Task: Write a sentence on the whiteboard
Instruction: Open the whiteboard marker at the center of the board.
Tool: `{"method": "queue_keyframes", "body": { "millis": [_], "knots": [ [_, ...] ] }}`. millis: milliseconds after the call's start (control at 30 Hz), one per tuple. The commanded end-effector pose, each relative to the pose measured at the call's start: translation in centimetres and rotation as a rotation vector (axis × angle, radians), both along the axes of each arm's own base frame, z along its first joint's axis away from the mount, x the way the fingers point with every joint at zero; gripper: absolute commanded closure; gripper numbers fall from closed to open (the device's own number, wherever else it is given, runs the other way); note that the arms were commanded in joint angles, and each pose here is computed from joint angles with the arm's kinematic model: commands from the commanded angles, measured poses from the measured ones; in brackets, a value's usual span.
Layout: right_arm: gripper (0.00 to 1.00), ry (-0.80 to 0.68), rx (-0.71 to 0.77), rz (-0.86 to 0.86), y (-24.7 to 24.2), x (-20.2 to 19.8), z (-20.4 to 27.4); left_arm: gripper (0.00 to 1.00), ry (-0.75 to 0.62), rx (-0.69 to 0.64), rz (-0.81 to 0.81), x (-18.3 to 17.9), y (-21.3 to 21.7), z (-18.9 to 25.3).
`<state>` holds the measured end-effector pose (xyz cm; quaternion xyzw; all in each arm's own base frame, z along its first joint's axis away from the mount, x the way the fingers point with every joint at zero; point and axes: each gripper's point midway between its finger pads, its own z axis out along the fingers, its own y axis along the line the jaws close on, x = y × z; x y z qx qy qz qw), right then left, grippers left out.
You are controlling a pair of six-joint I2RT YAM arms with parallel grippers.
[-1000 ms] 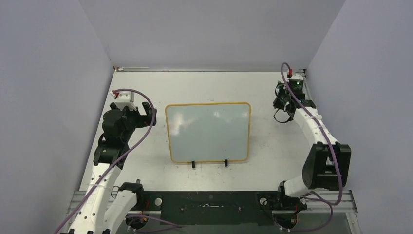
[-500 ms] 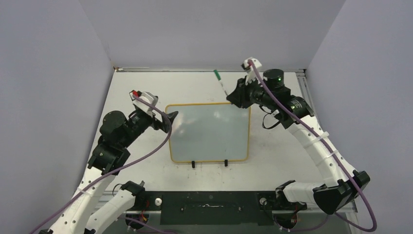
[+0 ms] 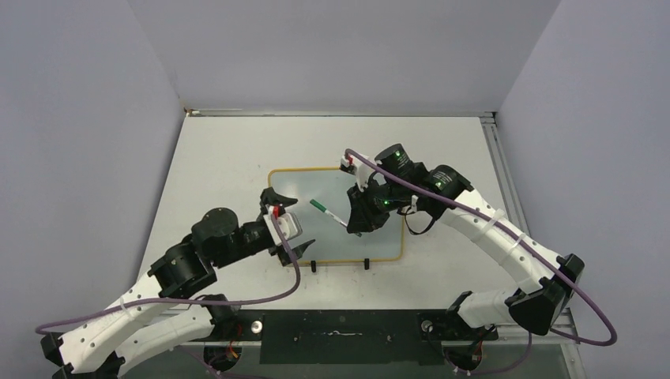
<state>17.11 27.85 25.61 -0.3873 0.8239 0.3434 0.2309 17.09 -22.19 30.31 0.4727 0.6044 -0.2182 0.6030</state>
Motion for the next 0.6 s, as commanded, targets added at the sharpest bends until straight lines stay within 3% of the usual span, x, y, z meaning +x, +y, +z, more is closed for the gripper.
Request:
{"method": "queue_keyframes", "body": {
  "millis": [0, 233, 433, 567],
  "knots": [
    [0.95, 0.11, -0.062, 0.067, 0.0, -2.6, -2.2, 0.04, -0.002, 0.132, -0.032, -1.3, -0.5, -3.3],
    [0.95, 0.205, -0.148, 0.145, -0.1, -5.8, -4.7, 0.04, -0.037, 0.319, -0.069, -3.3, -1.9, -8.1],
    [0.95, 0.244, -0.16, 0.21, -0.2, -7.7, -4.7, 0.01, -0.051, 0.386, -0.106, -4.2, -2.8, -10.1],
    [0.95, 0.244, -0.132, 0.238, -0.1, -8.5, -3.8, 0.22, -0.053, 0.387, -0.114, -4.4, -2.9, -10.4]
  ]
}}
